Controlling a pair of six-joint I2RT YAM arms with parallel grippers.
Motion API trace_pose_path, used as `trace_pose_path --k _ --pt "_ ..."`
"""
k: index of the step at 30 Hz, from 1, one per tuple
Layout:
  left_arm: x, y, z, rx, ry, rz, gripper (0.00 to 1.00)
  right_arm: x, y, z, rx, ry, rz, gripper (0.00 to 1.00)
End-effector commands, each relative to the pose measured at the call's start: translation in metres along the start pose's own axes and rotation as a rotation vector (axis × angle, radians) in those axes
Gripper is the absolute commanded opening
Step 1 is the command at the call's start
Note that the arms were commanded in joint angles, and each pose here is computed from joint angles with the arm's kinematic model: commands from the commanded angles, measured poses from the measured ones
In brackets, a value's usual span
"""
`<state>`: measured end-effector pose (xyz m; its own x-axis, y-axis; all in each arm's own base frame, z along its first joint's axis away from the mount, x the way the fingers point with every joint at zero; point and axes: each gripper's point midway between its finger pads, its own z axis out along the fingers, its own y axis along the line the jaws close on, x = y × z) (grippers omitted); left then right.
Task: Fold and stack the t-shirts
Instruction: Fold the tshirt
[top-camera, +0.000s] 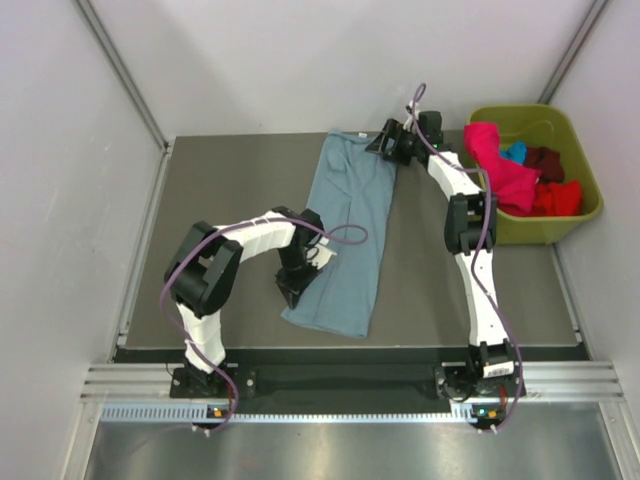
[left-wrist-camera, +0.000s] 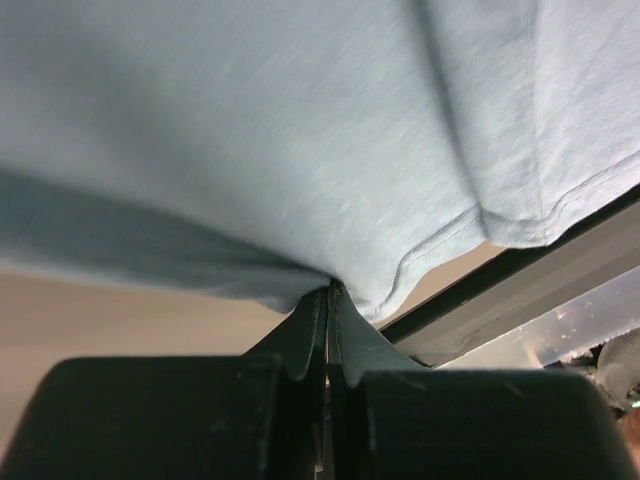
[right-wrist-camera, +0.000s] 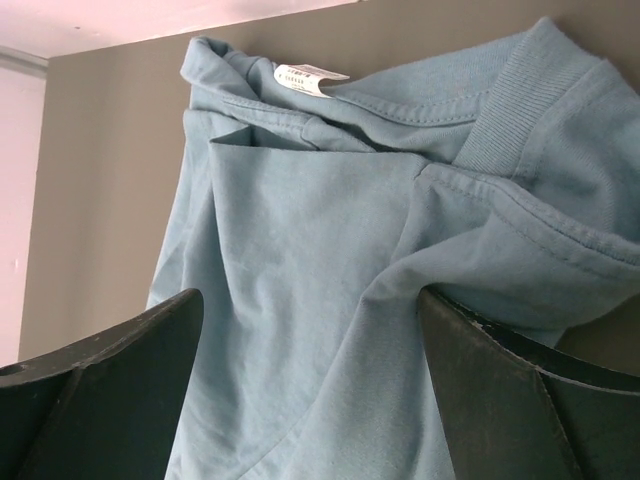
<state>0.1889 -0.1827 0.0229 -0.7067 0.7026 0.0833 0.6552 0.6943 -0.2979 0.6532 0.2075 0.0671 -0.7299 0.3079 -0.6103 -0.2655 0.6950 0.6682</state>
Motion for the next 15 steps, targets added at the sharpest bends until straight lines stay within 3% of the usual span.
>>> trace_pose_path --k 1,15 --pt "-0.009 -0.018 0.0 0.048 0.005 0.027 0.0 0.026 0.022 0.023 -0.063 0.046 0.006 0.89" --pt "-0.024 -0.036 0.008 0.025 0.011 0.1 0.0 0.011 0.035 0.028 -0.097 -0.006 -0.052 0.89"
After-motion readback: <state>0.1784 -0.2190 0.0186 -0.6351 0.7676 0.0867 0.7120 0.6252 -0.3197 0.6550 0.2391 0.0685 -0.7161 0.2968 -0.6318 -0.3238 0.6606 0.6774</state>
